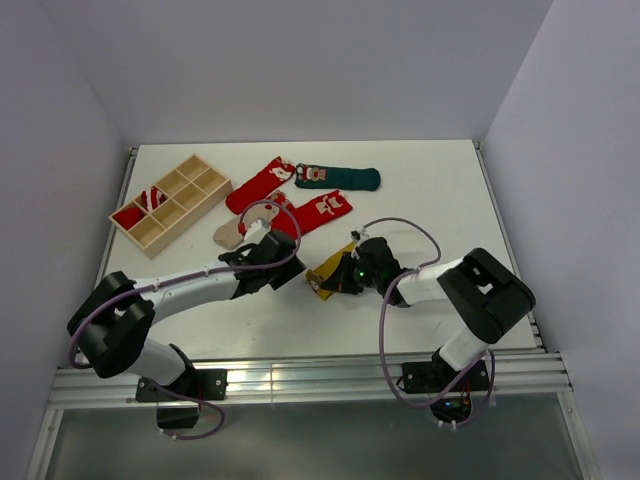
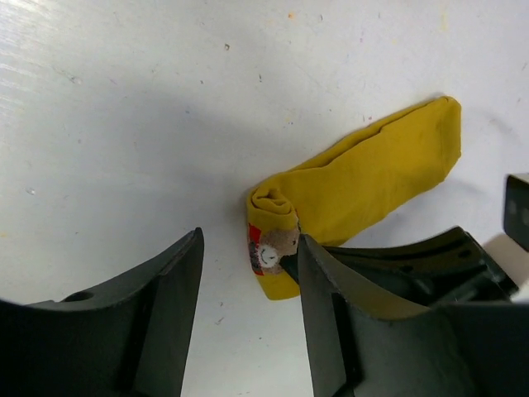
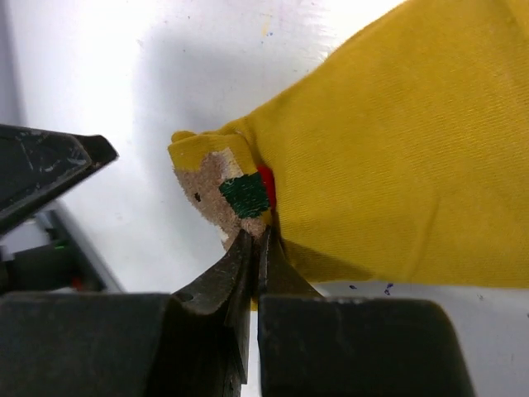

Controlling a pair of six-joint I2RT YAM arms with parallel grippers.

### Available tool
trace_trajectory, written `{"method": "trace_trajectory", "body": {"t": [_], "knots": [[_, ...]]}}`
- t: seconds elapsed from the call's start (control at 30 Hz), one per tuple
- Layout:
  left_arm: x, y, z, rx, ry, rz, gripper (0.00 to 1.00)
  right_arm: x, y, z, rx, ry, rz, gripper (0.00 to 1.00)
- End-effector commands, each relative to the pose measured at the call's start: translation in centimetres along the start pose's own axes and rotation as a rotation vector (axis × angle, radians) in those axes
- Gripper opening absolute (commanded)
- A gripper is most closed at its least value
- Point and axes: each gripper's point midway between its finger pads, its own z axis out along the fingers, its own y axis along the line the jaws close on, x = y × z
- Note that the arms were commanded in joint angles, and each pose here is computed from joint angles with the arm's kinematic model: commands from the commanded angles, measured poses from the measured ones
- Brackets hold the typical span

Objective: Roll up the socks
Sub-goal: Roll the sock at the center of the board.

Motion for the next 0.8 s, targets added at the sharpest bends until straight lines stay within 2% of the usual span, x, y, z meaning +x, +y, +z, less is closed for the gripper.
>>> {"method": "trace_trajectory", "body": {"t": [0.0, 0.23, 0.4, 0.77], "knots": [[0.1, -1.8, -0.4, 0.098, 0.009, -0.053, 0.54, 1.9, -1.0, -0.1, -0.045, 0.08, 0.15, 0.0], [2.3, -1.8, 0.9, 0.125, 0.077, -0.007, 0.53, 2.8, -2.5, 0.1, -0.077, 0.127, 0.297, 0.0], [2.6, -2.2, 1.5, 0.145, 0.082, 0.011, 0.53, 2.7, -3.0, 0.2, -0.09, 0.136, 0.332, 0.0], [3.6, -0.3, 3.3, 0.078, 0.101, 0.032, 0.51, 3.1, -3.9, 0.3, -0.082, 0.152, 0.373, 0.0]]}}
